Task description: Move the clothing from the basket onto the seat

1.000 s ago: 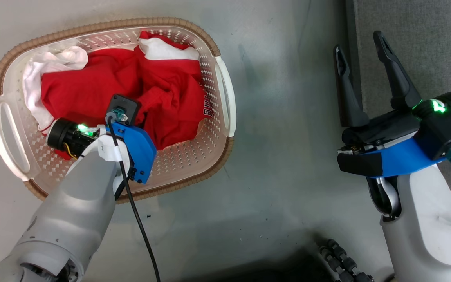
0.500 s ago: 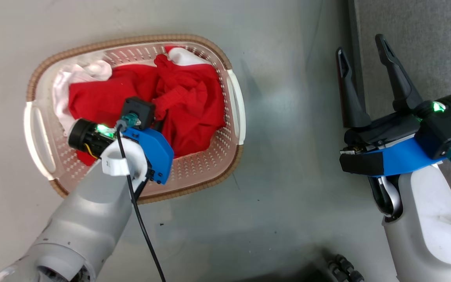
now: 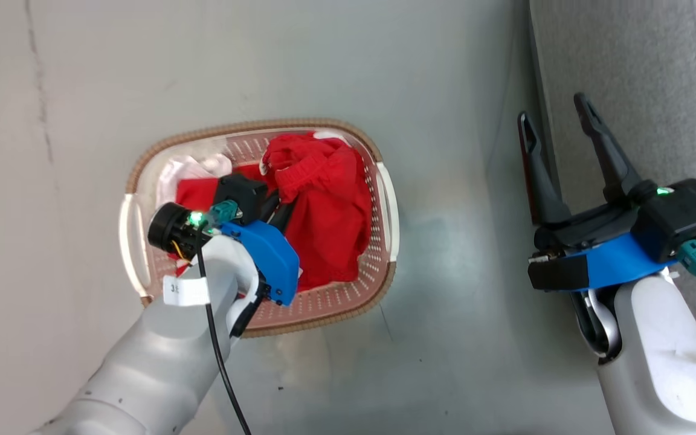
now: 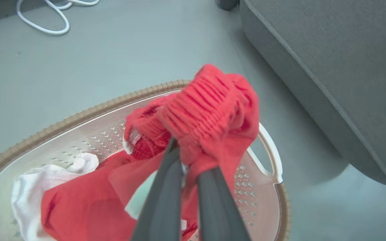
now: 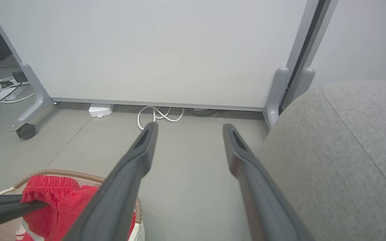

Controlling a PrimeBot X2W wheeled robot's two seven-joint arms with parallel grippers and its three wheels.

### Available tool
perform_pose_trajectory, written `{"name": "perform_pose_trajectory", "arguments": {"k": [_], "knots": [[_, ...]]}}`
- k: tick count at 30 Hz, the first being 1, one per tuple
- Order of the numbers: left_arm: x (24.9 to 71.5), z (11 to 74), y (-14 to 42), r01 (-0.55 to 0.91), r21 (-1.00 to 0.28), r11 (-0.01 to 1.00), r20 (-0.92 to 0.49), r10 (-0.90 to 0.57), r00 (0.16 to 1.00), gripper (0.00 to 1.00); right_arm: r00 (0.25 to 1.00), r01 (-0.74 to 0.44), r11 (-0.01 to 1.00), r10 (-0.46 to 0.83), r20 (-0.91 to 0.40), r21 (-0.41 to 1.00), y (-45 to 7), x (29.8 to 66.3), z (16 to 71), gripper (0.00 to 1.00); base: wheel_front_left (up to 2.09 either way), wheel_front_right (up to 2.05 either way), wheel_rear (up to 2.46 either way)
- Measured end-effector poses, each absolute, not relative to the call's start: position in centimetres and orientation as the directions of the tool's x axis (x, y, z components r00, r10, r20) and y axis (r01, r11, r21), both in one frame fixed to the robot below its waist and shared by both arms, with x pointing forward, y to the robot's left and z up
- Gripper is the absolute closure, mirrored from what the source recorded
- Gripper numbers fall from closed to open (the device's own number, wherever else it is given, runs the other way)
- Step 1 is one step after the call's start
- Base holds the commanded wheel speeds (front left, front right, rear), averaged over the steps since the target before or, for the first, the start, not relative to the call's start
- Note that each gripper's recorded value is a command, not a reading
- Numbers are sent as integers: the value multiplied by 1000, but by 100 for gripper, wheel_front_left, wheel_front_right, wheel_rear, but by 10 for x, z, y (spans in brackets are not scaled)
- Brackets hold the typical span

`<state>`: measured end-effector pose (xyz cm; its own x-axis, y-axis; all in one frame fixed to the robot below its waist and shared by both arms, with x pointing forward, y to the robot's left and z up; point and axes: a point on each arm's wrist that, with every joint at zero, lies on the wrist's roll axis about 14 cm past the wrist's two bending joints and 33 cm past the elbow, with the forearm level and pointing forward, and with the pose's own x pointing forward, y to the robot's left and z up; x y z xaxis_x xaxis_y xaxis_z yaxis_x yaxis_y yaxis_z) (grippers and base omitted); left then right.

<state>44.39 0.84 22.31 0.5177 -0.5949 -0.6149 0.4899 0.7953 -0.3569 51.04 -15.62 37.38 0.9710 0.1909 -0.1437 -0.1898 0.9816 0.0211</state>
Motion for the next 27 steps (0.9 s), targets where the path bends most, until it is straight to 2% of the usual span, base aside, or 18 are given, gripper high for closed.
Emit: {"name": "perform_pose_trajectory", "arguments": {"k": [16,27], "knots": [[464,364,24,507,-267,820,-317,-571,757,100,977,-204,978,206,-53,32,-146,476,438,0,0,0,0],[465,471,14,570,-159,806,-59,-584,810,100,974,-228,973,228,0,37,-135,449,470,0,0,0,0]]}}
